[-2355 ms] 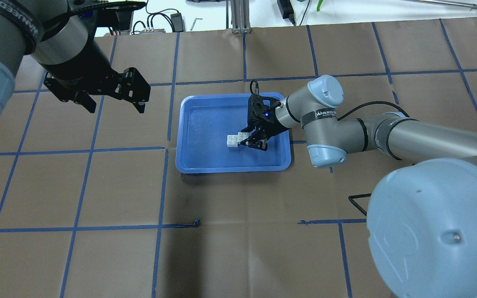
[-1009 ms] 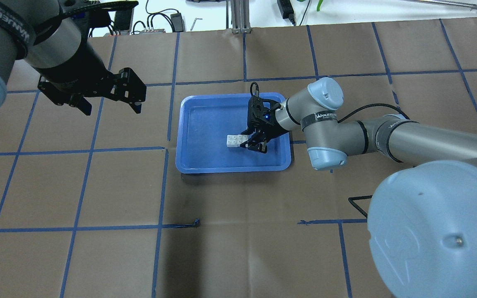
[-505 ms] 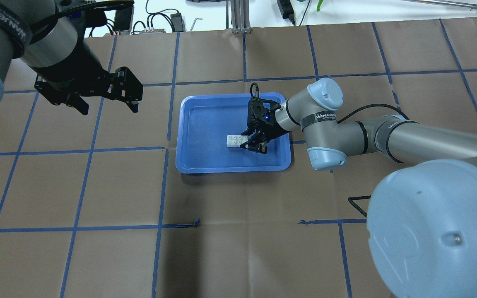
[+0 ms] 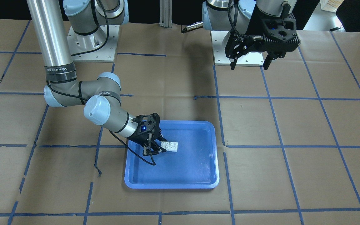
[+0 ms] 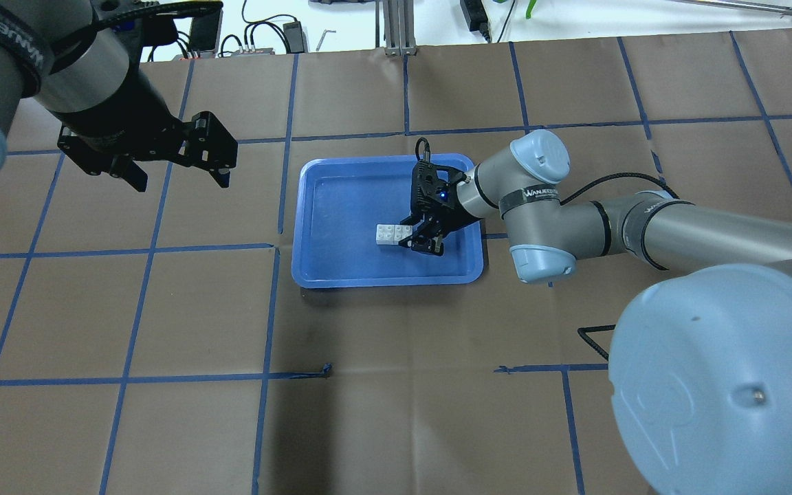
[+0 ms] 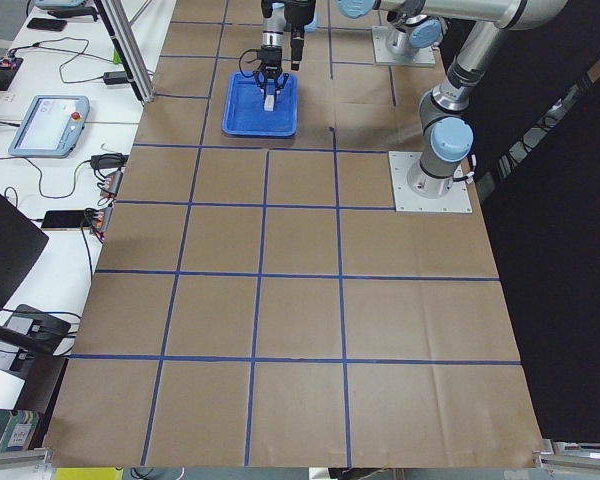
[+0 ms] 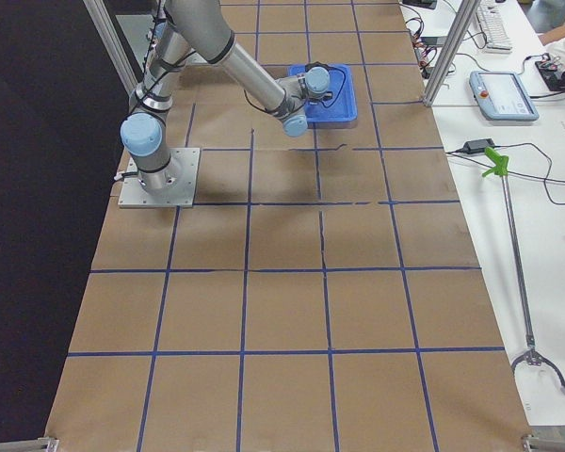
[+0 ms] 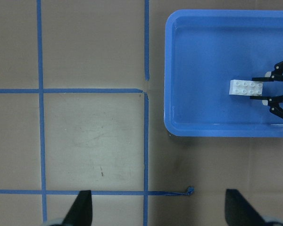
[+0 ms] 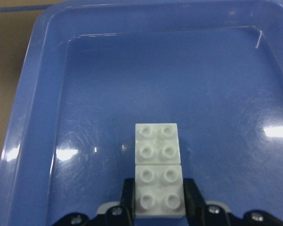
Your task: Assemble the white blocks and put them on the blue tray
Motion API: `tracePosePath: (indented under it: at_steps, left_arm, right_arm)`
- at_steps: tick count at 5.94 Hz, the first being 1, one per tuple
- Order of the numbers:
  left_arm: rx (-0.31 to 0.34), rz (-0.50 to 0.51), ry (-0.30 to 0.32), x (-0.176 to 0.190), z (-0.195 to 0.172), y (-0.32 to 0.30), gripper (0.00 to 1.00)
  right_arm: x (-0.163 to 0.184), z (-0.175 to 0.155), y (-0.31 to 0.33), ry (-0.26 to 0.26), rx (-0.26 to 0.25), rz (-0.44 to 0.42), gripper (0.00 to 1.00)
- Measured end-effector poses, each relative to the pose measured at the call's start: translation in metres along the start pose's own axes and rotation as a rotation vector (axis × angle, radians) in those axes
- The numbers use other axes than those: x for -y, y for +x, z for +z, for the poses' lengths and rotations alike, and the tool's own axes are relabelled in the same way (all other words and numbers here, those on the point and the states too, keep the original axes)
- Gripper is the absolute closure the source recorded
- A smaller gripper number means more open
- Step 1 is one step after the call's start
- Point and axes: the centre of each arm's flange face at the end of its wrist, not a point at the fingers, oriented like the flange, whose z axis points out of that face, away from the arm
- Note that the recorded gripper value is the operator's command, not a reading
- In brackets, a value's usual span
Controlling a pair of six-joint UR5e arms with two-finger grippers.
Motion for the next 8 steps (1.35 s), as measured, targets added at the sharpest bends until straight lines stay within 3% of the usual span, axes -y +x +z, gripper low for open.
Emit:
tracePosePath:
  at_steps: [1, 2, 3, 4, 6, 8]
  left_arm:
    - [-0.001, 0.001, 0.000, 0.000, 0.000, 0.000, 0.00]
    - [-0.001, 0.001, 0.000, 0.000, 0.000, 0.001, 0.00]
    - [0.000, 0.002, 0.000, 0.000, 0.000, 0.001, 0.00]
    - [0.000, 0.002, 0.001, 0.000, 0.000, 0.001, 0.00]
    - [-0.001, 0.002, -0.001, 0.000, 0.000, 0.001, 0.00]
    - [-0.001, 0.000, -0.002, 0.000, 0.001, 0.000, 0.00]
  right_arm:
    - [0.000, 0.000, 0.000, 0.000, 0.002, 0.001, 0.54]
    - [0.000, 0.000, 0.000, 0.000, 0.002, 0.002, 0.41]
    - [0.000, 0.000, 0.000, 0.000, 0.001, 0.001, 0.09]
    - [0.000, 0.000, 0.000, 0.001, 0.000, 0.000, 0.00]
    - [0.003, -0.004, 0.003, 0.004, -0.008, -0.001, 0.00]
    - [0.017, -0.030, 0.018, -0.009, -0.042, 0.105, 0.00]
